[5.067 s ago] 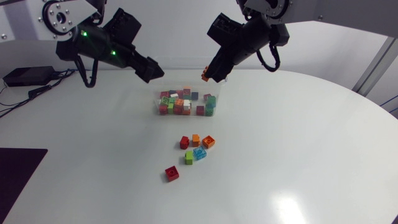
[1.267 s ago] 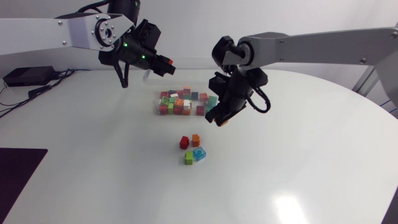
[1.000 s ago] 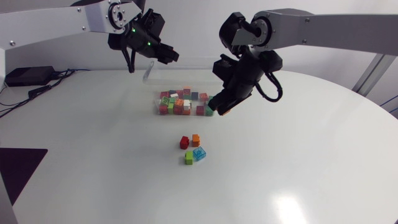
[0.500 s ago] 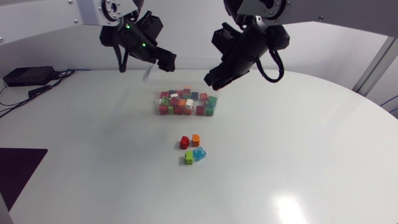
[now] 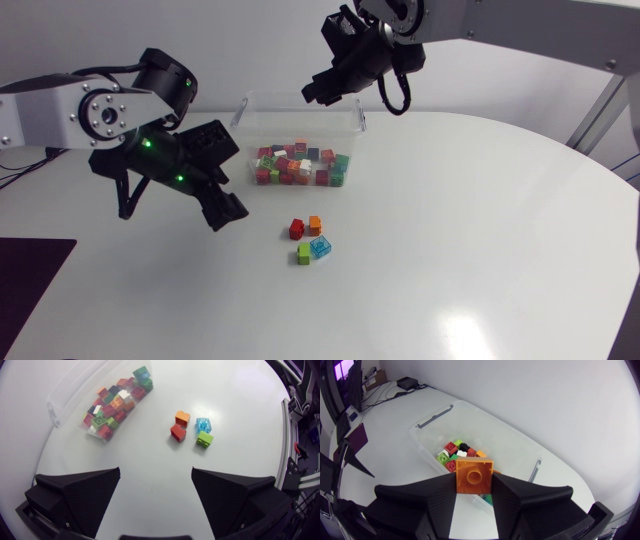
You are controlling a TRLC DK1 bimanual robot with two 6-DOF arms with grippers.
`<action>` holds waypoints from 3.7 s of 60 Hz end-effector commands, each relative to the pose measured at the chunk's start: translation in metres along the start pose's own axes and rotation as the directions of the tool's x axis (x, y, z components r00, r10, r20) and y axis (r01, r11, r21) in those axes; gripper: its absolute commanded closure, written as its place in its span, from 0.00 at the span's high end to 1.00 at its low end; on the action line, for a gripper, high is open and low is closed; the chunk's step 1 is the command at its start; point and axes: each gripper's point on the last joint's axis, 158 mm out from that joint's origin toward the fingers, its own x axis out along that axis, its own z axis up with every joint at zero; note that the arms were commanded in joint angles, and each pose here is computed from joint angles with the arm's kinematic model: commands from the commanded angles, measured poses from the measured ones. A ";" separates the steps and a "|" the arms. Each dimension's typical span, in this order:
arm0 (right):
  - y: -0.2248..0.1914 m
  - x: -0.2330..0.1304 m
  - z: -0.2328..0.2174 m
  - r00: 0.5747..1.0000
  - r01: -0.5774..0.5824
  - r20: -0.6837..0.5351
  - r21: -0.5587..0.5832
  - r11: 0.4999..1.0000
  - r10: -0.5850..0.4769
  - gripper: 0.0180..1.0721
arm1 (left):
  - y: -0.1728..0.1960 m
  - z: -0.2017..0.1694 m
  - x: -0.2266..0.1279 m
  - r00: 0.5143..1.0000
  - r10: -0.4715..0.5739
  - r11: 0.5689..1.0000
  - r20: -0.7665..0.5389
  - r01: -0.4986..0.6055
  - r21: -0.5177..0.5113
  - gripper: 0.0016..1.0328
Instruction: Place the duplo bricks in the container
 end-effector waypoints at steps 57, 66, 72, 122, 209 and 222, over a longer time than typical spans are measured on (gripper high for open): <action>0.001 -0.070 -0.010 0.983 0.028 0.185 -0.130 0.991 -0.003 0.96 | -0.043 0.005 0.086 0.996 -0.085 0.912 0.007 0.075 0.404 0.96; 0.023 -0.088 -0.058 0.990 -0.028 0.131 -0.185 0.982 0.053 0.96 | -0.037 0.020 0.096 0.995 -0.096 0.861 0.021 0.072 0.504 0.96; 0.033 -0.093 -0.091 0.993 -0.047 0.094 -0.204 0.978 0.068 0.96 | -0.035 0.026 0.102 0.995 -0.102 0.828 0.016 0.076 0.555 0.96; 0.070 -0.039 -0.192 0.974 -0.200 -0.139 -0.176 0.964 0.177 0.96 | -0.050 0.024 0.162 0.964 -0.248 0.708 -0.095 0.247 0.662 0.76; 0.123 0.042 -0.273 0.745 -0.201 -0.647 0.011 0.979 0.161 0.74 | 0.093 0.115 -0.060 0.882 0.168 0.981 0.441 -0.195 0.017 0.28; 0.129 0.045 -0.275 0.736 -0.211 -0.657 0.005 0.978 0.162 0.44 | 0.109 0.133 -0.074 0.827 0.230 0.972 0.513 -0.219 -0.082 0.28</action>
